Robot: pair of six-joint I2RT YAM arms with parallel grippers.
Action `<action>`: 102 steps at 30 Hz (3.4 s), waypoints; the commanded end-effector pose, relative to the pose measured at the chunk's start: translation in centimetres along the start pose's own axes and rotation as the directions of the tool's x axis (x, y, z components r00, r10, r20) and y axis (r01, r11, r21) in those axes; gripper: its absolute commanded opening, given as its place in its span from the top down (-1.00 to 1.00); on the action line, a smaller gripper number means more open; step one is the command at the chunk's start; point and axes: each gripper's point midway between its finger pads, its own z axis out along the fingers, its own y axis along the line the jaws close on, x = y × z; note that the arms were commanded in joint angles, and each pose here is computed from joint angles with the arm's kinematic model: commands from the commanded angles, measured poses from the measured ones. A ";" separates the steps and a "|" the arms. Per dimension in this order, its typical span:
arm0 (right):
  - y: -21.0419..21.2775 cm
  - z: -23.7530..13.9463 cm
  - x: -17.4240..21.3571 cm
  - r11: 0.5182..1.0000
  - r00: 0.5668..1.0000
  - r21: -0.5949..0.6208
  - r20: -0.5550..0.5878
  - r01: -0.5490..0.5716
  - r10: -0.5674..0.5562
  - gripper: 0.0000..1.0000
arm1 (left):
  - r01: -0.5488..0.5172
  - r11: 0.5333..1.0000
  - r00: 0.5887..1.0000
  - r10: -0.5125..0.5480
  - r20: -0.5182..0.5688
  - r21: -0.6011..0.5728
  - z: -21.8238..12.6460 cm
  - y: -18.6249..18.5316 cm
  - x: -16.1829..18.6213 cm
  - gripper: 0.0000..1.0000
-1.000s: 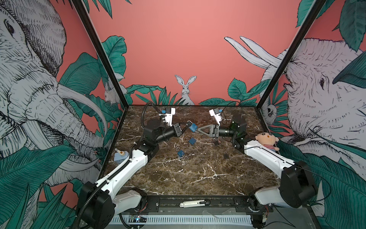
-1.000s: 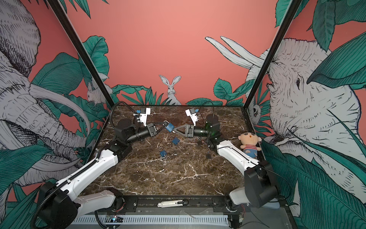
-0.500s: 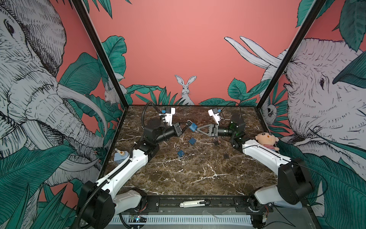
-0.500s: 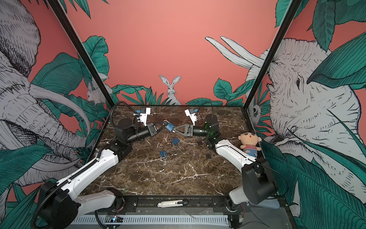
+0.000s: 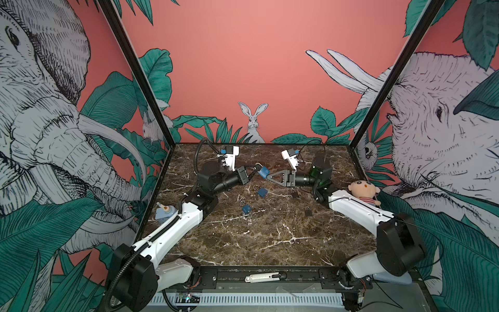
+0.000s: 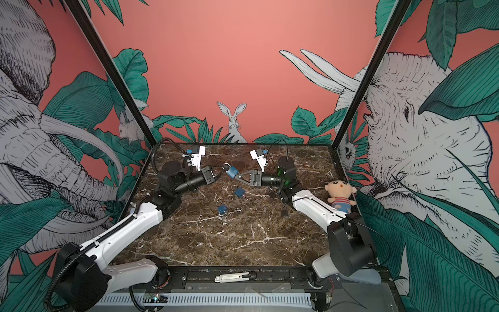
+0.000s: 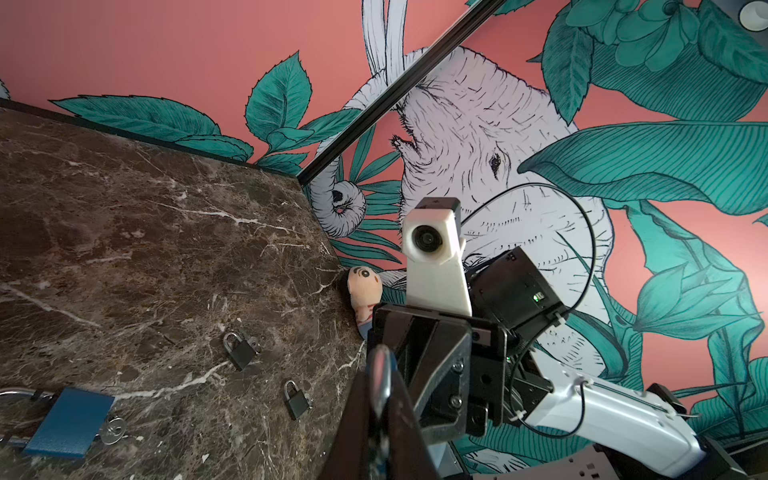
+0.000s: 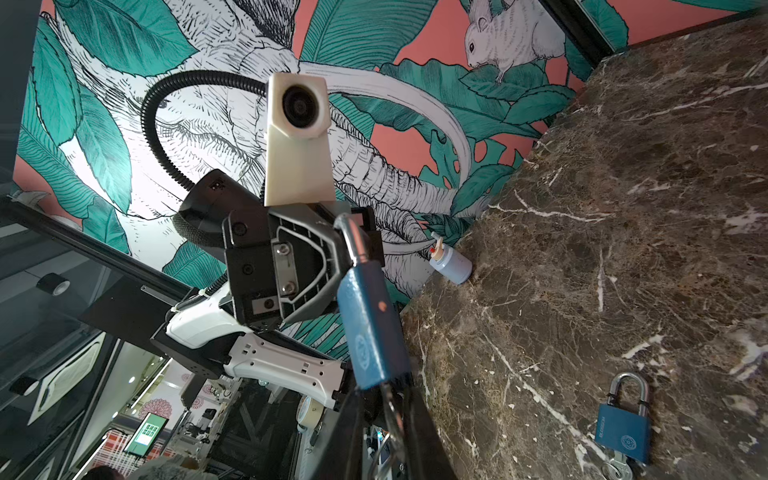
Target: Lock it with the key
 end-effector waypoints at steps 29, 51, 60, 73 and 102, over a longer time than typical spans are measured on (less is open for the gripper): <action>-1.2 -1.7 3.7 0.999 0.998 -0.002 0.059 -0.036 0.036 1.00 | -0.065 0.998 0.977 0.060 0.203 0.020 -4.8 -1.5 -6.7 1.00; -6.9 -13.4 5.7 0.737 0.994 0.672 0.107 -0.075 0.004 1.00 | -0.019 0.983 0.925 -0.052 -0.375 -0.183 2.0 6.6 13.1 1.00; -8.1 -15.4 7.4 0.722 0.989 0.678 0.132 -0.139 0.067 1.00 | 0.007 0.986 0.850 -0.093 -0.519 -0.165 6.4 7.8 19.0 1.00; -8.9 -16.2 7.7 0.705 0.989 0.694 0.132 -0.145 0.074 1.00 | 0.132 0.981 0.797 -0.189 -0.574 -0.140 11.6 8.9 22.7 1.00; -10.9 -16.1 7.6 0.699 0.988 0.698 0.117 -0.154 0.101 1.00 | 0.191 0.955 0.752 -0.292 -0.591 -0.228 13.8 12.4 26.6 1.00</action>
